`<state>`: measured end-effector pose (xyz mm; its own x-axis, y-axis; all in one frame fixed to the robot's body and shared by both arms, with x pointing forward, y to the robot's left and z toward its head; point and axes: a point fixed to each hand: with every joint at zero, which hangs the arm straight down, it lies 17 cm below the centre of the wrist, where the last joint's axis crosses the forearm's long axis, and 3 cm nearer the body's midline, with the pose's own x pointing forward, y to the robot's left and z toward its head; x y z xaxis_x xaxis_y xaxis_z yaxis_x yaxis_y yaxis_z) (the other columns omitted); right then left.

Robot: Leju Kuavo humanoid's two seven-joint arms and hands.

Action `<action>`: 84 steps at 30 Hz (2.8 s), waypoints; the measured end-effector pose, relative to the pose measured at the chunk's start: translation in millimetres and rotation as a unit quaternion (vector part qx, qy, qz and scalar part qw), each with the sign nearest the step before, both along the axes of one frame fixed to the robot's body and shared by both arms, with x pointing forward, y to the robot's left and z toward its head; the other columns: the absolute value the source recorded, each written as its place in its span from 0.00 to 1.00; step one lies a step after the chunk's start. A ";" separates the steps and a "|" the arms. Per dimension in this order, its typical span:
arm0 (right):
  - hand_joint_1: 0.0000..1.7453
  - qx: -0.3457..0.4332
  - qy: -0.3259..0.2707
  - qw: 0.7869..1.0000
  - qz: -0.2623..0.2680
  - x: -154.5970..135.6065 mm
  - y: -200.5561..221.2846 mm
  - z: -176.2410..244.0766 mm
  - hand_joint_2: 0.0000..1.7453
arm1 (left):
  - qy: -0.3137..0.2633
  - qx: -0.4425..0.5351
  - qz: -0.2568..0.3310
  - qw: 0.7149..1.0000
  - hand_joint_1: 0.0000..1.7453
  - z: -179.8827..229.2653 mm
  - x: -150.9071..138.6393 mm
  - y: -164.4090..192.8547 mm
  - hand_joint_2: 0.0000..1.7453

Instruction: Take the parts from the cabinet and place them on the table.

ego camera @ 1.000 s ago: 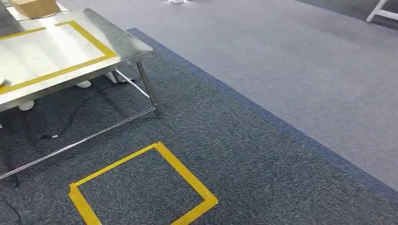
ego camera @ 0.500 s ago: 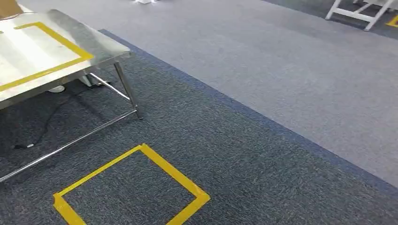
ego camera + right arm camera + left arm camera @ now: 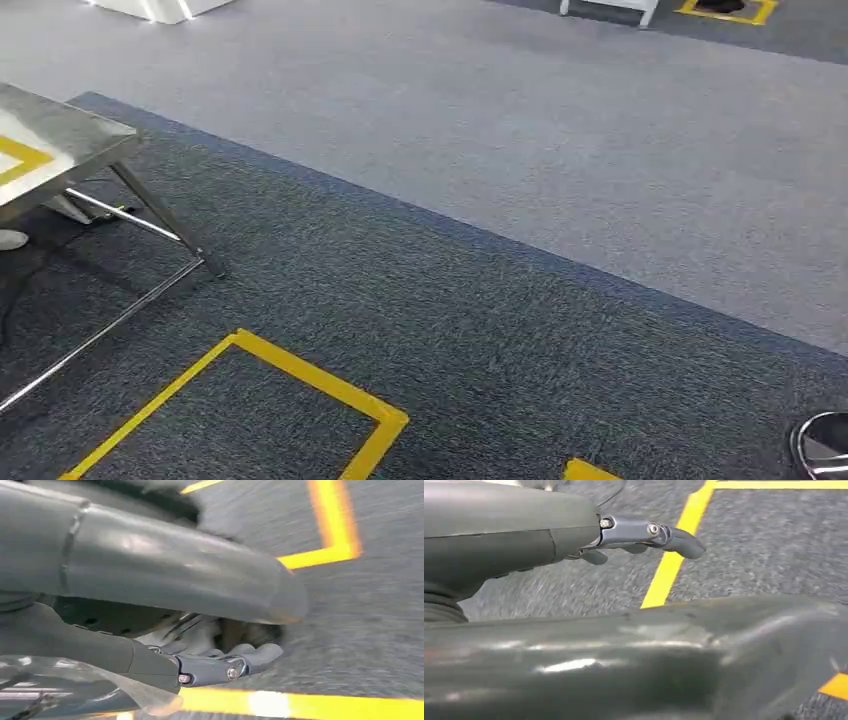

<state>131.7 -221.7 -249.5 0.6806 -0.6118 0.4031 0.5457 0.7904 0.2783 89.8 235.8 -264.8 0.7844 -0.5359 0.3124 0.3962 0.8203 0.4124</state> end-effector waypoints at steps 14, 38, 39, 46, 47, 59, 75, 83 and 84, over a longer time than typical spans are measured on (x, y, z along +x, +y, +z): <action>0.00 0.010 -0.036 0.992 -0.124 16.6 -28.7 8.3 0.00 | -0.012 -0.006 0.026 1.000 0.00 5.5 17.8 -15.1 0.00; 0.00 0.001 -0.048 0.988 -0.149 25.9 -35.0 12.1 0.00 | -0.002 -0.002 0.063 0.998 0.00 3.9 14.6 -6.4 0.00; 0.00 -0.001 -0.048 0.988 -0.149 25.1 -35.9 12.0 0.00 | 0.000 -0.002 0.064 0.998 0.00 3.7 13.8 -7.2 0.00; 0.00 -0.012 -0.042 0.989 -0.141 24.3 -38.2 10.5 0.00 | 0.012 -0.002 0.069 0.998 0.00 2.4 8.8 -9.1 0.00; 0.00 -0.012 -0.040 0.989 -0.141 22.7 -38.2 9.9 0.00 | 0.010 -0.002 0.069 0.998 0.00 2.7 10.1 -9.0 0.00; 0.00 -0.021 -0.021 0.989 -0.143 20.3 -41.2 6.0 0.00 | 0.006 0.000 0.065 0.998 0.00 3.6 11.4 -10.3 0.00; 0.00 -0.021 -0.013 0.989 -0.144 19.2 -41.4 4.4 0.00 | 0.016 -0.003 0.062 0.998 0.00 2.1 5.8 -14.1 0.00; 0.00 -0.020 -0.011 0.989 -0.145 18.1 -41.8 3.9 0.00 | 0.012 -0.007 0.056 0.998 0.00 2.8 10.4 -15.9 0.00; 0.00 -0.022 -0.009 0.989 -0.147 15.9 -42.9 3.2 0.00 | 0.011 -0.008 0.056 0.998 0.00 3.1 11.4 -16.8 0.00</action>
<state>147.6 -264.6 -246.3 0.4689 -0.7639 0.4434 0.7488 0.6100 0.2591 101.2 219.0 -261.7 0.8462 -0.4395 0.3013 0.3105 0.8662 0.3915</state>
